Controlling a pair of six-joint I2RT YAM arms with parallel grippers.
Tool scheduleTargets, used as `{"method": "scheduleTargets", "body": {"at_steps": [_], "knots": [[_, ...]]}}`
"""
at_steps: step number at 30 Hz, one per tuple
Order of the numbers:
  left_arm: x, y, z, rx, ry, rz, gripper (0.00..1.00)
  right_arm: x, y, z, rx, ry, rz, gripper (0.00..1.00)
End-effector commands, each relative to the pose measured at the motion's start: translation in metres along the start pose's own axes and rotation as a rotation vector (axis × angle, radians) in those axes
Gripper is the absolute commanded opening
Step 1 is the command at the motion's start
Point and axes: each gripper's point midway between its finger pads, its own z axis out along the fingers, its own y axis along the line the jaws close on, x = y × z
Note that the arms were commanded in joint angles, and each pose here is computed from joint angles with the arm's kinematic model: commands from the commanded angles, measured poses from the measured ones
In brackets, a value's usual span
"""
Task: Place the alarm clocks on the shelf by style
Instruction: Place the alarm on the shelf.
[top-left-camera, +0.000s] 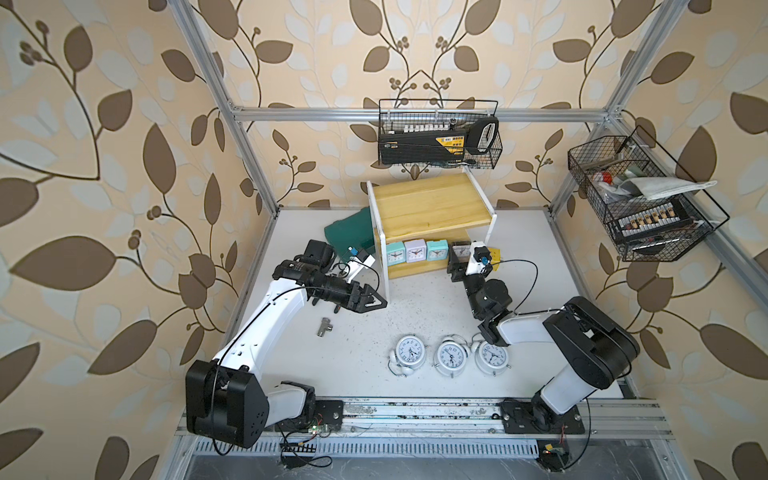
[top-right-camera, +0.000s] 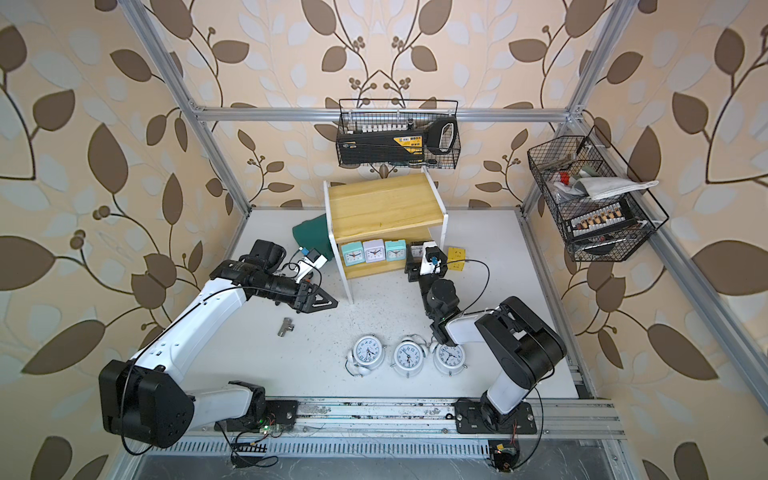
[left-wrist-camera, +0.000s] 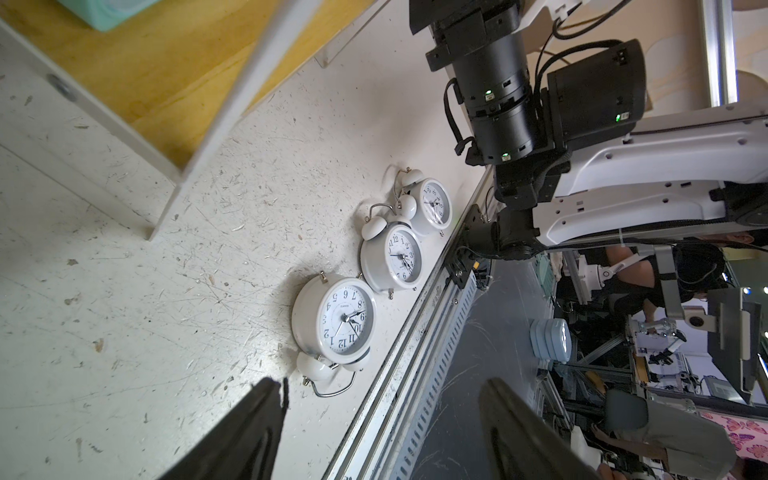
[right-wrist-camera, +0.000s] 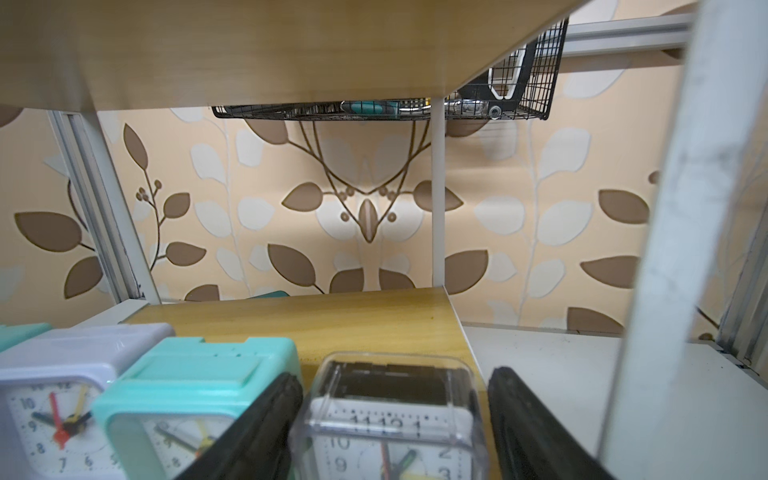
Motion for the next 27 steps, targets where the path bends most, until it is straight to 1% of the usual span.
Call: {"method": "scheduleTargets", "body": {"at_steps": [1,5,8,11,15,17,22,25,27], "knots": [[0.001,-0.006,-0.005,0.019,-0.021,0.026,0.78,-0.014,-0.006,-0.006,0.009,-0.037,0.004,0.74],[0.002,-0.003,-0.005,0.012,-0.020,0.024,0.78,-0.020,-0.006,-0.014,-0.002,-0.027,0.002,0.76],[0.003,0.001,-0.003,-0.004,-0.018,0.024,0.78,-0.023,-0.005,-0.021,-0.015,0.015,-0.008,0.77],[0.003,0.008,-0.002,-0.029,-0.016,0.021,0.78,-0.021,-0.005,-0.029,-0.026,0.091,-0.013,0.78],[0.004,0.013,0.000,-0.045,-0.008,0.016,0.78,-0.011,-0.004,-0.042,-0.054,0.243,0.009,0.80],[0.004,0.015,0.001,-0.052,-0.005,0.018,0.78,-0.005,0.000,-0.051,-0.093,0.323,0.022,0.81],[0.005,0.020,0.001,-0.076,0.008,0.014,0.78,0.009,0.021,-0.077,-0.221,0.560,0.102,0.79],[0.005,0.023,0.002,-0.090,0.015,0.013,0.78,0.016,0.034,-0.093,-0.257,0.686,0.144,0.76],[0.006,0.023,0.002,-0.096,0.016,0.017,0.78,0.018,0.039,-0.104,-0.249,0.753,0.155,0.76]]}}
